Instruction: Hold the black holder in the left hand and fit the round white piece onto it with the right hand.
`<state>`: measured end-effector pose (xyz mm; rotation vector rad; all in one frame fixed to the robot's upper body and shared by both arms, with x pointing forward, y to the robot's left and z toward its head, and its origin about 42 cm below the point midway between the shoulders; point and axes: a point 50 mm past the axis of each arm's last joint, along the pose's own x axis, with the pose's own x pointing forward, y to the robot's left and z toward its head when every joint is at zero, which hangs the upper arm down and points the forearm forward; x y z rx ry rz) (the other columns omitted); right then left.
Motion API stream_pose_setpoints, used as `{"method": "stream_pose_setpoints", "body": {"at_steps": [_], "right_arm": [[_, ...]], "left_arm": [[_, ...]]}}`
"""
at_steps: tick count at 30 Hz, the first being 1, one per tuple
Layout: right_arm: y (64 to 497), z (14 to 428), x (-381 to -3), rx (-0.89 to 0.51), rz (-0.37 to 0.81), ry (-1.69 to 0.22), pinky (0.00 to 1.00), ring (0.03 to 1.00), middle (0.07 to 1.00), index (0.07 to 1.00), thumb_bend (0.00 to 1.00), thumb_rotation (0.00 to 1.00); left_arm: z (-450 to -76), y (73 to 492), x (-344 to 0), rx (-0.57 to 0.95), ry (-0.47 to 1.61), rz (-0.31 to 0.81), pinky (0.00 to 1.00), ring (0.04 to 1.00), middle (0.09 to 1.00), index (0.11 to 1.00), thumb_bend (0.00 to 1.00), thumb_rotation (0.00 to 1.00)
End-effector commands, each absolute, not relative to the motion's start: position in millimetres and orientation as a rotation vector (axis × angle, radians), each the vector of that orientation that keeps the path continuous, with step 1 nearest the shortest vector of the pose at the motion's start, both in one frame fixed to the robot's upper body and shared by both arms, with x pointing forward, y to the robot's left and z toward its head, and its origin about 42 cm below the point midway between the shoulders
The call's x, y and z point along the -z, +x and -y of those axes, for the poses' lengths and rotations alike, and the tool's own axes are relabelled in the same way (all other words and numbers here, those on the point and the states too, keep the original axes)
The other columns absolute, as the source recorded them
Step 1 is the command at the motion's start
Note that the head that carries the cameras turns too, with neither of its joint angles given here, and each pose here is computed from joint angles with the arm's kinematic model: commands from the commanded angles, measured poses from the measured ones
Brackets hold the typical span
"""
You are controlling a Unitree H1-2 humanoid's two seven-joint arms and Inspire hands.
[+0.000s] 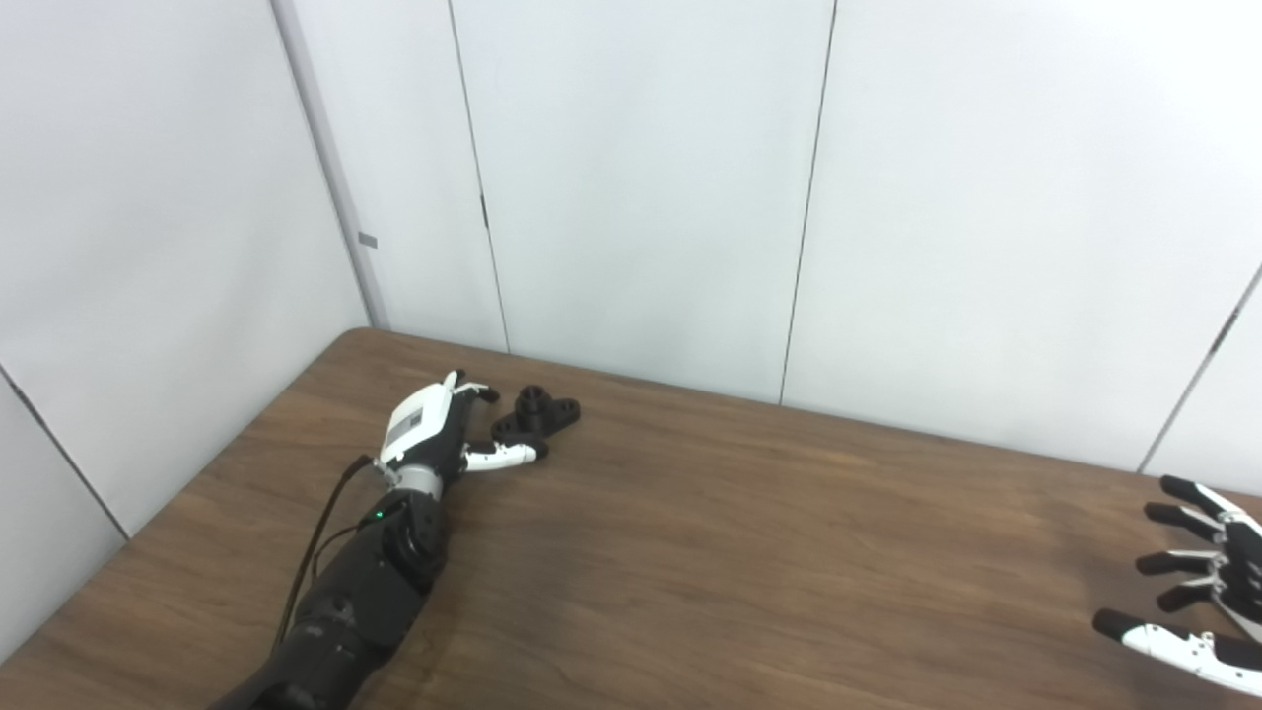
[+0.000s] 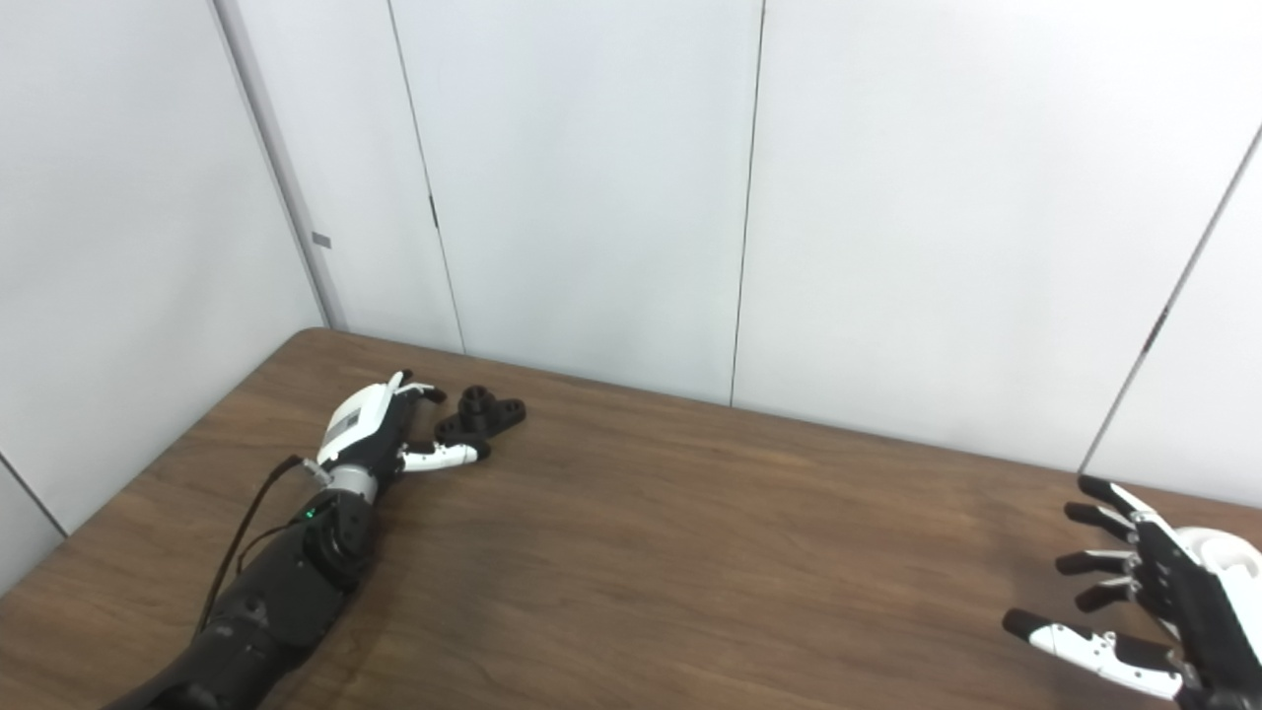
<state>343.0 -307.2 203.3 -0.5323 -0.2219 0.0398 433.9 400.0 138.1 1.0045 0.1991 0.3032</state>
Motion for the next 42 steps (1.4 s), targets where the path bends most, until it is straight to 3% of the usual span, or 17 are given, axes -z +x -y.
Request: {"method": "stream_pose_setpoints", "body": {"at_steps": [1, 16, 21, 22, 25, 42], "right_arm": [[343.9, 311.0, -225.6, -0.032, 0.296, -0.547, 0.47, 0.631, 0.806, 0.854, 0.69, 0.21], [341.3, 310.8, -225.6, -0.026, 0.295, -0.549, 0.47, 0.629, 0.805, 0.851, 0.69, 0.21], [339.4, 310.9, -226.6, -0.023, 0.295, -0.551, 0.47, 0.630, 0.805, 0.851, 0.69, 0.23], [339.1, 311.0, -226.5, -0.022, 0.292, -0.548, 0.47, 0.630, 0.805, 0.852, 0.69, 0.23], [338.4, 311.6, -226.5, -0.020, 0.289, -0.545, 0.47, 0.628, 0.805, 0.853, 0.69, 0.23], [337.5, 311.7, -225.2, -0.017, 0.285, -0.533, 0.48, 0.632, 0.814, 0.864, 0.65, 0.17]], "left_arm": [[-392.7, 445.3, -148.9, -0.285, 1.002, -0.155, 1.00, 1.000, 1.000, 0.787, 0.90, 0.28], [-388.3, 445.0, -139.1, -0.217, 0.965, -0.148, 1.00, 1.000, 1.000, 0.746, 0.86, 0.21], [-386.8, 444.1, -133.4, -0.141, 0.872, -0.172, 1.00, 1.000, 1.000, 0.633, 0.78, 0.05], [-386.6, 443.6, -131.7, -0.132, 0.860, -0.170, 1.00, 1.000, 1.000, 0.551, 0.63, 0.06], [-385.8, 441.4, -124.9, -0.110, 0.818, -0.160, 1.00, 1.000, 1.000, 0.499, 0.53, 0.05], [-377.5, 434.4, -110.1, -0.088, 0.823, -0.123, 1.00, 1.000, 0.996, 0.489, 0.52, 0.06]]}}
